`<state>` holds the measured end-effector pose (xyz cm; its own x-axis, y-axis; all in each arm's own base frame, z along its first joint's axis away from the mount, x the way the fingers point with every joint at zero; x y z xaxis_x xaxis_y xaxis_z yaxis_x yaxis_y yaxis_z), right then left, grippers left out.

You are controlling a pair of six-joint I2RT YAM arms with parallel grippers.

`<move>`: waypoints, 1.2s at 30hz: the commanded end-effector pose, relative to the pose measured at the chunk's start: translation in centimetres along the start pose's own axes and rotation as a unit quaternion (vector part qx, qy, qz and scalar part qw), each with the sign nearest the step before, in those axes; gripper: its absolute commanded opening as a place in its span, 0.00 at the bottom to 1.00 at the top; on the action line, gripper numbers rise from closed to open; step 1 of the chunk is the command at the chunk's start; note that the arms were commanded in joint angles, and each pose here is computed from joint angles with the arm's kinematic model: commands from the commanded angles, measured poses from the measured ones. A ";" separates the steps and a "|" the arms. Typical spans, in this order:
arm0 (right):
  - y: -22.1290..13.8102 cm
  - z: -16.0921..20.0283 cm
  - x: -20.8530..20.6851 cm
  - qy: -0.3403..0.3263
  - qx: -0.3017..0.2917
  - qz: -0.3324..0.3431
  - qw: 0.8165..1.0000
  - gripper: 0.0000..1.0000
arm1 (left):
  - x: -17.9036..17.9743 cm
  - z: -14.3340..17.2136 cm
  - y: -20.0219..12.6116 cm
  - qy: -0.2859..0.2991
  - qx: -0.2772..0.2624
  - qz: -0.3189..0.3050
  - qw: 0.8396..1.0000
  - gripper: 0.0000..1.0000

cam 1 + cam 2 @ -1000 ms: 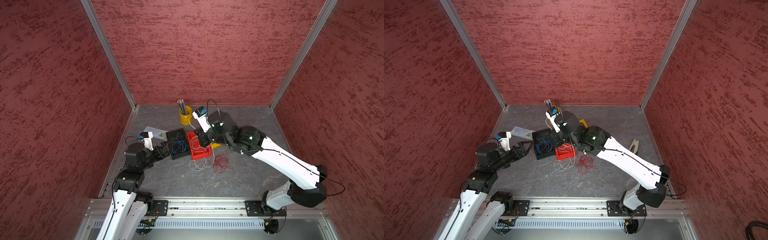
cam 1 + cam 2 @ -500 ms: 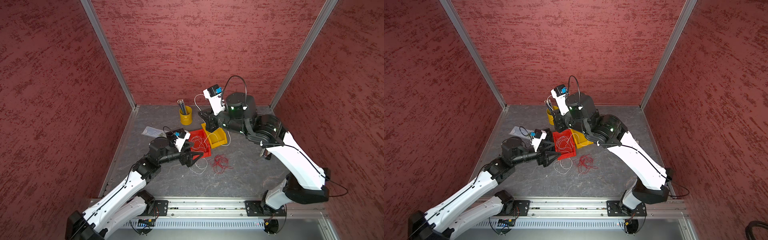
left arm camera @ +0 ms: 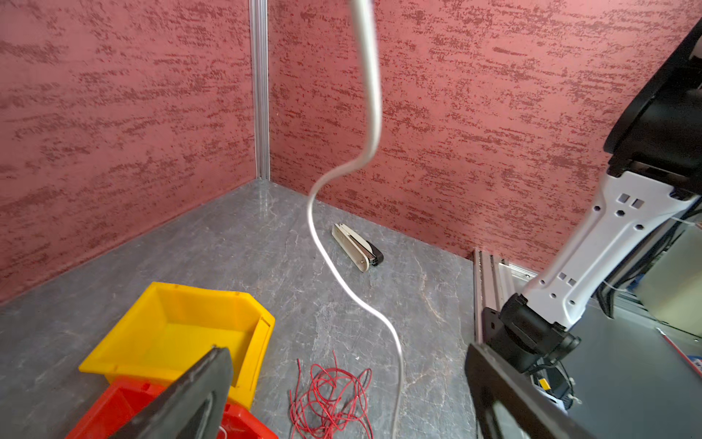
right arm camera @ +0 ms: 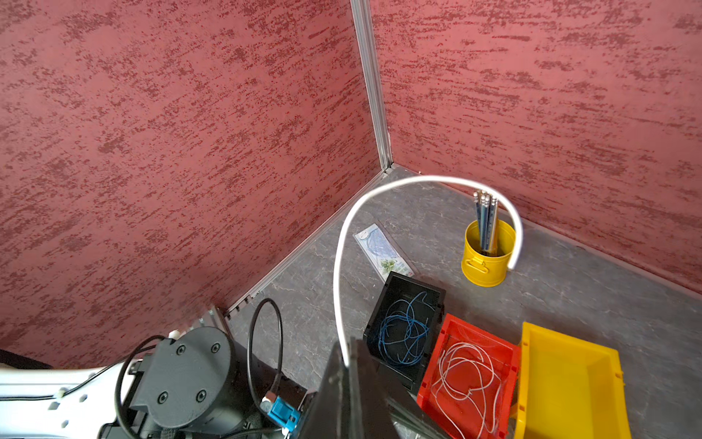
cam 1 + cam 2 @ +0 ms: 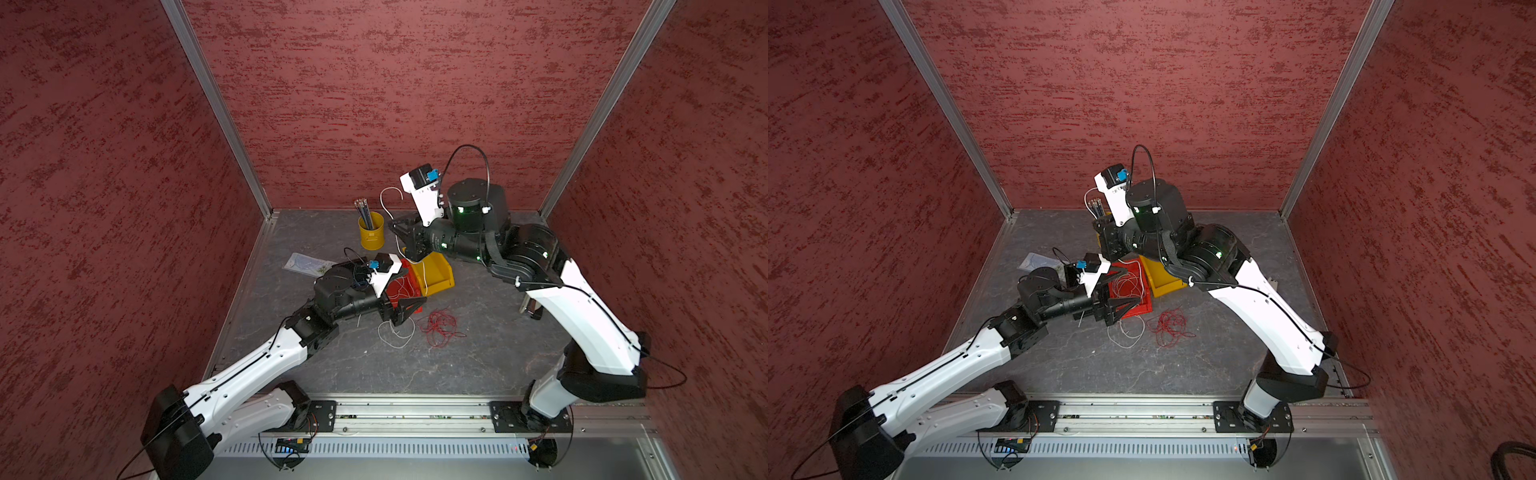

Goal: Untangle and sort cables by color
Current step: Pick up the cable at the center of the board.

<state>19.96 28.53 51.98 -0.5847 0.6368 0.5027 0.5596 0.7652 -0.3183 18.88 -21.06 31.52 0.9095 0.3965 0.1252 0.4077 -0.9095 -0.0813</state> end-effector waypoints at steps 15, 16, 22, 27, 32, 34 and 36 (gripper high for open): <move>-1.5 -1.5 1.0 0.036 -0.032 -0.041 0.998 0.00 | 2.5 -1.7 4.5 -0.012 -0.061 -0.002 0.998 0.93; -1.6 -1.5 0.8 0.034 -0.035 -0.035 0.998 0.00 | 2.6 -1.8 4.4 -0.015 -0.063 -0.003 0.998 0.93; -1.2 -2.0 -1.4 0.035 -0.049 -0.013 0.998 0.00 | 3.4 -1.0 1.5 -0.045 -0.024 -0.059 0.997 0.93; 0.7 -3.0 -3.2 0.042 -0.055 -0.017 0.997 0.00 | 3.5 0.0 -2.8 -0.057 0.000 -0.090 0.994 1.00; 3.1 -3.8 -4.7 0.056 -0.052 -0.027 0.997 0.00 | 3.5 0.6 -6.7 -0.074 0.028 -0.118 0.990 1.00; 3.8 -4.1 -5.1 0.058 -0.053 -0.030 0.996 0.00 | 3.5 0.9 -8.0 -0.078 0.036 -0.136 0.987 1.00; 4.9 -4.2 -5.8 0.061 -0.050 -0.028 0.997 0.00 | 3.4 1.0 -9.0 -0.083 0.039 -0.146 0.985 1.00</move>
<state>27.37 27.65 50.73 -0.5194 0.6118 0.5966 0.6054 0.7562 -0.2484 19.05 -12.29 33.35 0.7524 0.6579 0.0332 0.6586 -0.7506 -0.0533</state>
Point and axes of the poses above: each gripper's point midway between its finger pads, its own y axis out along the fingers, its own x axis along the line the jaws close on, z = x × y, the point moved 9 cm from there along -y, back along the fingers, and after that the axes turned 15 degrees about y, right-handed, at the moved point
